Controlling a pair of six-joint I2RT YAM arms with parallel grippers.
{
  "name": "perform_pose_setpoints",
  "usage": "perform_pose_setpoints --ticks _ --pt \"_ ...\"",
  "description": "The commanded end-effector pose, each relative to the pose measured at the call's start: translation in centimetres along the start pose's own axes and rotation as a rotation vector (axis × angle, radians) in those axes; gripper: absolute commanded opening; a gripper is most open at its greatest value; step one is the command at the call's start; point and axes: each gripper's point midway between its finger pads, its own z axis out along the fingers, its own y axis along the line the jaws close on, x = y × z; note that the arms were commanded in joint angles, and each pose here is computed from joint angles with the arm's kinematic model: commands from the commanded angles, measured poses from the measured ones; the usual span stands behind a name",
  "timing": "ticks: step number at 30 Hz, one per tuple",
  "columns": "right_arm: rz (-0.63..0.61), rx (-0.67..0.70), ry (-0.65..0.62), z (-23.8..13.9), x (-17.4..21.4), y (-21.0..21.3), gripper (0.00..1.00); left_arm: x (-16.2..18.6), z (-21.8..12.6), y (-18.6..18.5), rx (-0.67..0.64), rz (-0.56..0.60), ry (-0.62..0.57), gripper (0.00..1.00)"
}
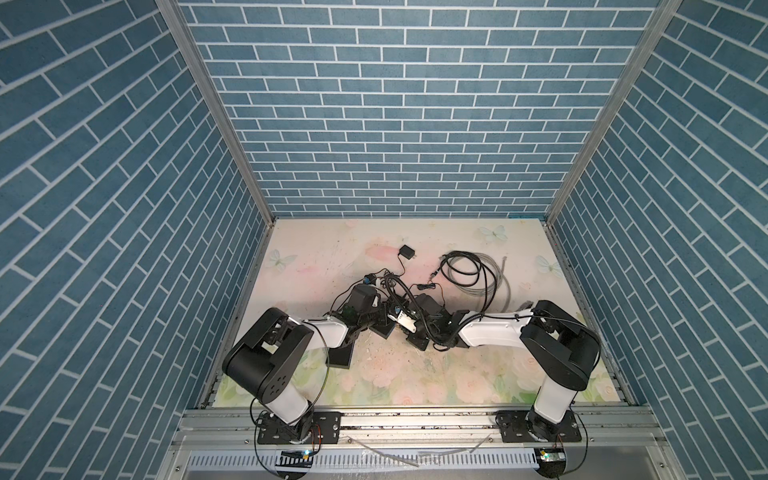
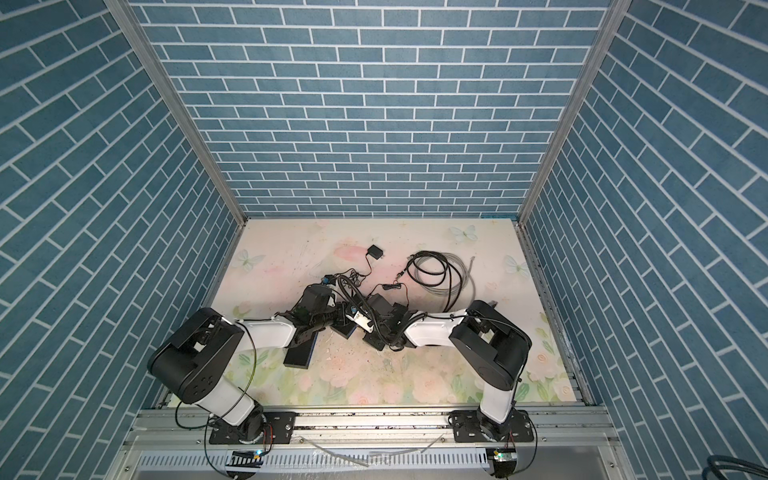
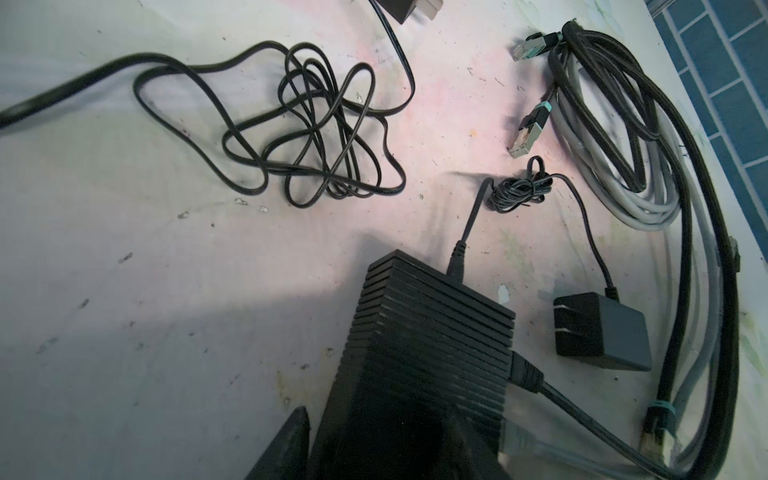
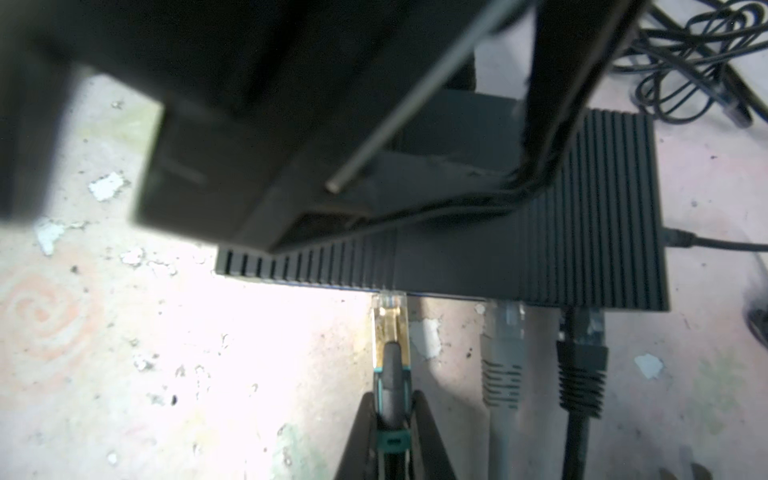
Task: Insert the plug into the switch port
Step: 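Press the gold plug into the blue switch port with right while left steadies switch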
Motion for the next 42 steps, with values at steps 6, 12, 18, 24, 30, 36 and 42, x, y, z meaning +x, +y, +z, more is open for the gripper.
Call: perform_pose_setpoints --ticks 6,12,18,24,30,36,42 --pt "0.039 -0.008 -0.068 -0.1 -3.1 0.1 0.0 2.0 0.7 -0.6 0.005 0.014 0.083 0.51" --pt "0.056 -0.007 -0.135 -0.1 -4.9 0.0 0.0 2.2 0.9 -1.0 0.016 0.019 0.094 0.51" --pt "0.099 -0.002 -0.225 0.2 -6.9 -0.3 0.0 2.4 0.9 -1.0 0.019 0.018 0.098 0.51" --pt "0.129 0.029 -0.315 0.3 -8.0 -1.0 0.0 2.6 1.0 -1.6 0.051 0.022 0.099 0.51" --pt "0.098 0.011 -0.338 0.0 -8.9 -0.4 0.0 2.7 1.1 -2.1 0.077 0.027 0.102 0.51" --pt "0.089 0.022 -0.42 -0.5 -9.9 -0.3 0.0 2.9 1.3 -2.4 0.093 0.032 0.11 0.5" --pt "0.104 0.091 -0.494 -0.9 -10.1 -1.2 0.0 2.9 1.3 -2.9 0.117 0.039 0.117 0.5"
